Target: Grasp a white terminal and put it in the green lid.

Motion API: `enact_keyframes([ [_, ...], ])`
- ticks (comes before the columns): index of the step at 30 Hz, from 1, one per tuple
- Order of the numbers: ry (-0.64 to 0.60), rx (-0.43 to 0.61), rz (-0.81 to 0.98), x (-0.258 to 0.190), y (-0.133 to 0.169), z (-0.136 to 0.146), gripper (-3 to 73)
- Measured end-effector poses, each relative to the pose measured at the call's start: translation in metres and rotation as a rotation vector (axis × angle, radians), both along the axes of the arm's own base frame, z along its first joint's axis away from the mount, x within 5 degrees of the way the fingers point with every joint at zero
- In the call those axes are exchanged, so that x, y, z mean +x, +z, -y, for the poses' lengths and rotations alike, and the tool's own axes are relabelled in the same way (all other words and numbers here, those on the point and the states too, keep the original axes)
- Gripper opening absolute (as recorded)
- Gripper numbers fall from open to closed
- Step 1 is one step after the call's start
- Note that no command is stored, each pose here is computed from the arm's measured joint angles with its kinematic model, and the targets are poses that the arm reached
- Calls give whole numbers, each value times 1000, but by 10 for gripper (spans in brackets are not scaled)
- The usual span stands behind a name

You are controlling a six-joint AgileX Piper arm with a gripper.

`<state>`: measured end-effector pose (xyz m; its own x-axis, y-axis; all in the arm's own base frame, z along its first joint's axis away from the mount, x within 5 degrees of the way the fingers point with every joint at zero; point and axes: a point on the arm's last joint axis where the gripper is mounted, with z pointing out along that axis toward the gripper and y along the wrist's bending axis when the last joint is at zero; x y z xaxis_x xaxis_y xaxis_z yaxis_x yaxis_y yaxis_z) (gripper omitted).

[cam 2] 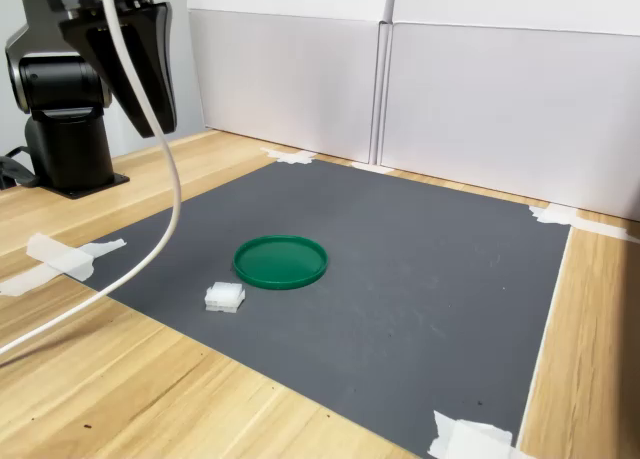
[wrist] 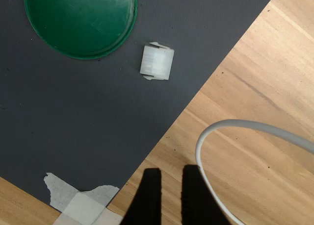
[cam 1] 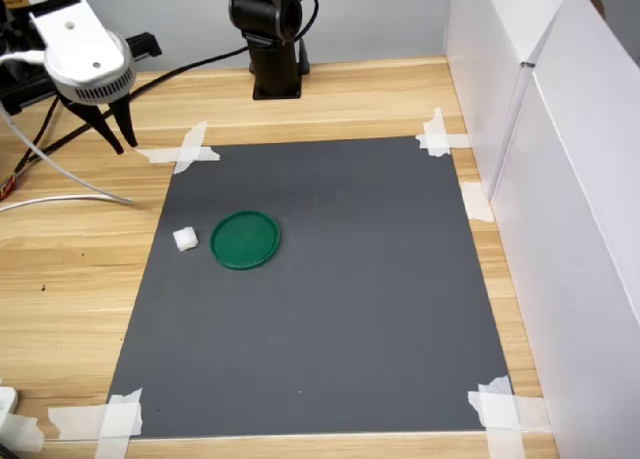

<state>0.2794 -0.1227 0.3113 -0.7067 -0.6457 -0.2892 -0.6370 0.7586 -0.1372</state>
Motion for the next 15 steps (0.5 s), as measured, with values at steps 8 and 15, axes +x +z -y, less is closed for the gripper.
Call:
enact_keyframes([
  [8, 3, -38, 26, 2, 11, 3, 121],
  [15, -64, -21, 123, -1, 35, 24, 121],
])
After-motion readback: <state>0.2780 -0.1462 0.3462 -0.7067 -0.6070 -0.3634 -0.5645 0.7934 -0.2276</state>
